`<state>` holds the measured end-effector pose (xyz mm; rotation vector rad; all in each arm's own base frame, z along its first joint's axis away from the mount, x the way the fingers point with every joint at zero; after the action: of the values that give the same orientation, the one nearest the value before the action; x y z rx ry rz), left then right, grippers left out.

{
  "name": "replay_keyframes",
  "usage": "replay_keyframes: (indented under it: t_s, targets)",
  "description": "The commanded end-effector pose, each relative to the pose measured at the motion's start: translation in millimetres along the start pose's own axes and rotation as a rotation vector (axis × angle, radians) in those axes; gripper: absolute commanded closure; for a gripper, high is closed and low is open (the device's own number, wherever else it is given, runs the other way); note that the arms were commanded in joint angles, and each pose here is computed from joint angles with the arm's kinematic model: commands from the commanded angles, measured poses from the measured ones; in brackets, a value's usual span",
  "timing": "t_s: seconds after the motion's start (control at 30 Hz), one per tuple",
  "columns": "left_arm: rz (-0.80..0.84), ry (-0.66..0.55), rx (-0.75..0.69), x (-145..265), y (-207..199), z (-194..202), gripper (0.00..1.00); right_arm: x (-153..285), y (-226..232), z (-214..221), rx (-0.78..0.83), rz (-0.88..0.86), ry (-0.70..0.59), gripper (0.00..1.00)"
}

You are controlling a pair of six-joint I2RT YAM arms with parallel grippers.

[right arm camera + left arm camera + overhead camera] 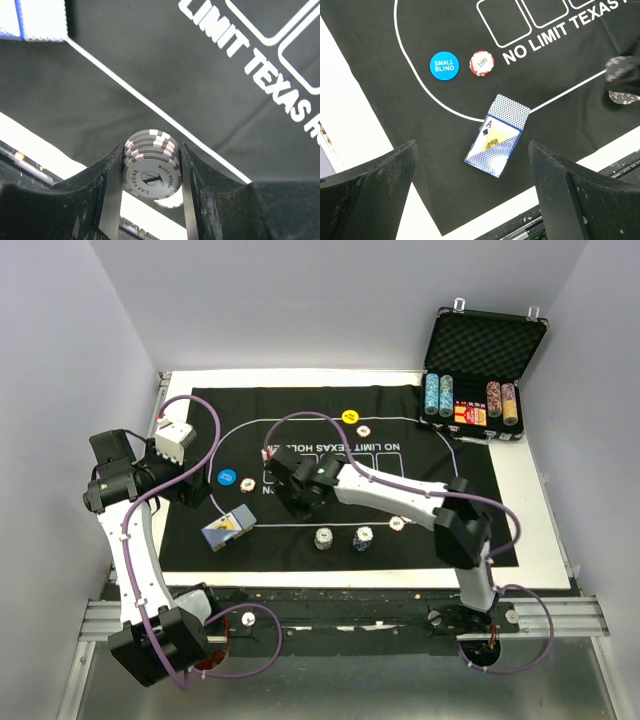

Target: Distribute texas hold em gaming equipment

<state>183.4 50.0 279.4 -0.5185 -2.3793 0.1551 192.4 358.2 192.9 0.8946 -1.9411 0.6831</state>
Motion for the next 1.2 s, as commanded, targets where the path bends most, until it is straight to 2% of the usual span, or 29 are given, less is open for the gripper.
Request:
replay_keyframes:
  t_s: [0.0,0.2,0.43,1.0,1.1,1.13,1.17]
  targets:
    - [0.005,-0.016,-0.002,1.8,-2.0,2.4,0.01,-32.2,1.4,-23.2,0.077,-0.010,0.036,0.72]
    - [0.011,-0.017,0.001,0.8,-1.9,3.8,0.01,-73.1,5.7,-60.9,0.097,-0.049,0.002,0.72]
    - [0.038,-0.034,0.011,2.7,-5.6,-0.8,0.01,-118.6,11.3,-70.7,0.080,-0.074,-0.004,0.71]
    - [0.048,-0.025,0.029,-1.8,-2.1,-0.4,0.01,-150.5,9.2,-82.1,0.022,-0.116,-0.081,0.63]
    - [0.046,-0.020,0.032,-3.2,-0.7,-0.1,0.01,-153.1,10.6,-82.6,0.019,-0.127,-0.087,0.55]
    - [0.045,-0.019,0.034,-3.1,-0.6,-0.2,0.01,-153.2,10.6,-83.0,0.019,-0.127,-0.089,0.50]
    - [0.045,-0.020,0.030,-2.9,-0.7,-0.3,0.01,-154.8,11.0,-81.8,0.017,-0.129,-0.084,0.41]
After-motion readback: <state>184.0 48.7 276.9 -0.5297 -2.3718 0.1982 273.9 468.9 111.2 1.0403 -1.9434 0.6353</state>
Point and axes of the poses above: each gripper's point midway between its finger pads, its own x axis back along the fingers, its own y axis along the line the jaws close on, z = x × y, the point moved 10 cm from there along x, back along the fingers, and after that the axes turned 14 degrees about x, right-handed, at the moved point
